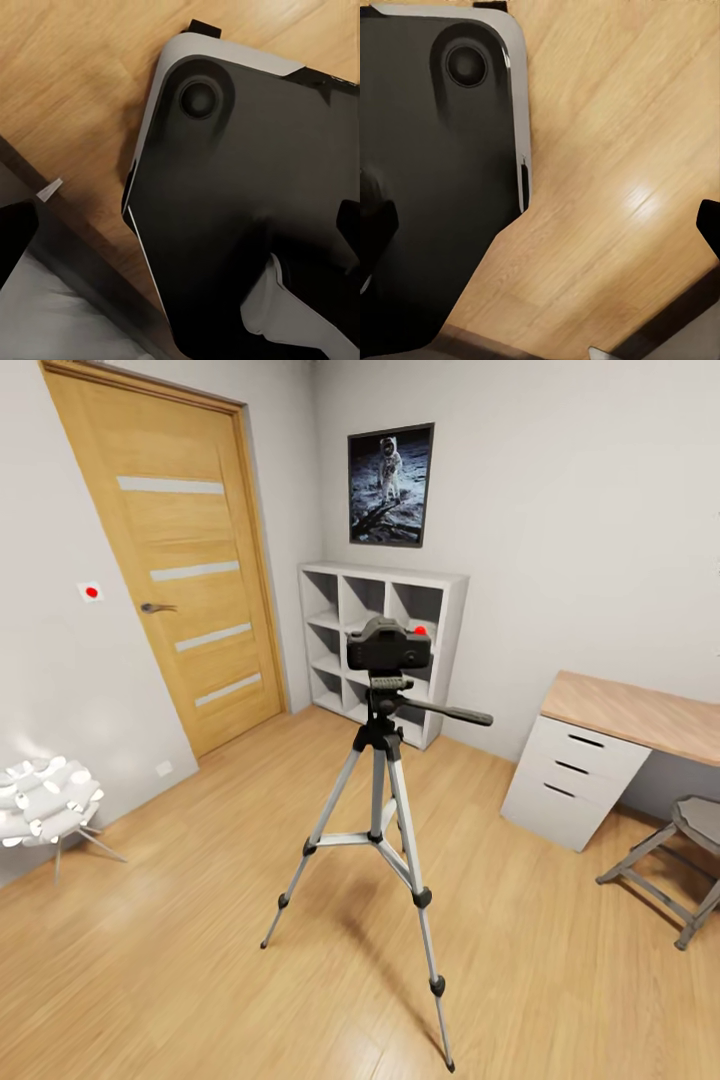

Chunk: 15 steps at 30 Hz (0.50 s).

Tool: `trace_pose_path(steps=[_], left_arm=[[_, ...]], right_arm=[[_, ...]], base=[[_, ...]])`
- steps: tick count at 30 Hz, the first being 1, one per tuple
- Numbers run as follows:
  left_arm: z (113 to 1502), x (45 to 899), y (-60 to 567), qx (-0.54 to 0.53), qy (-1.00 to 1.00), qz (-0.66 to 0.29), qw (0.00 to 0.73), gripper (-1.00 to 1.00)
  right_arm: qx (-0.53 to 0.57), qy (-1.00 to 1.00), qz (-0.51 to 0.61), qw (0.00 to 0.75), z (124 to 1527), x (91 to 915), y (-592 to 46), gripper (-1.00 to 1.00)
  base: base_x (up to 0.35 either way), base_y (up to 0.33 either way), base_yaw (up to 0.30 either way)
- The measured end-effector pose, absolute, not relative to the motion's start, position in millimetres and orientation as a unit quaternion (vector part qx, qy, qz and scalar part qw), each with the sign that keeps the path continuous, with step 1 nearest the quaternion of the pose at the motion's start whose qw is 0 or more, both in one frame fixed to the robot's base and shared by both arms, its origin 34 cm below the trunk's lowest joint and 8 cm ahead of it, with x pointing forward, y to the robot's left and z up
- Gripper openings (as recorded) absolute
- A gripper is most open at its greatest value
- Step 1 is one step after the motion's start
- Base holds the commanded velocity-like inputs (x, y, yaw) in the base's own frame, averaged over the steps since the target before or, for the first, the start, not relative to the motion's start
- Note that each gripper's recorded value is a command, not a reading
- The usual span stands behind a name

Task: Attach the digital camera to the camera tripod in the bedroom.

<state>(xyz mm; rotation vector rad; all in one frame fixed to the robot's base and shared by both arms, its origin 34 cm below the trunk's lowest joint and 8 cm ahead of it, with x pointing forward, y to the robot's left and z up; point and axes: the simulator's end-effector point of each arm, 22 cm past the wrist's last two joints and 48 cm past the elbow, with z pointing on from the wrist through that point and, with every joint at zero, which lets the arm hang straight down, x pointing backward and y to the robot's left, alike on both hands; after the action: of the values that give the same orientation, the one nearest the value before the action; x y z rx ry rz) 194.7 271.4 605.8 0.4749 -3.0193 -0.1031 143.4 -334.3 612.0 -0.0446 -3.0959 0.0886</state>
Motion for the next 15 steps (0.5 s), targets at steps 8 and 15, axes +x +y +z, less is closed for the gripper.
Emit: trace_pose_path(steps=[8,15], left_arm=[[606.9,200.2,271.0,0.156,-0.987,-0.032,0.035,1.0],[608.0,204.2,271.4,0.156,-0.987,-0.032,0.03,1.0]], right_arm=[[-0.014,-0.999,0.028,0.016,612.4,148.5,-333.1,1.0],[-0.015,-0.999,0.028,0.012,612.8,151.9,-333.1,1.0]], base=[[0.0,0.0,0.0],[0.0,0.0,0.0]])
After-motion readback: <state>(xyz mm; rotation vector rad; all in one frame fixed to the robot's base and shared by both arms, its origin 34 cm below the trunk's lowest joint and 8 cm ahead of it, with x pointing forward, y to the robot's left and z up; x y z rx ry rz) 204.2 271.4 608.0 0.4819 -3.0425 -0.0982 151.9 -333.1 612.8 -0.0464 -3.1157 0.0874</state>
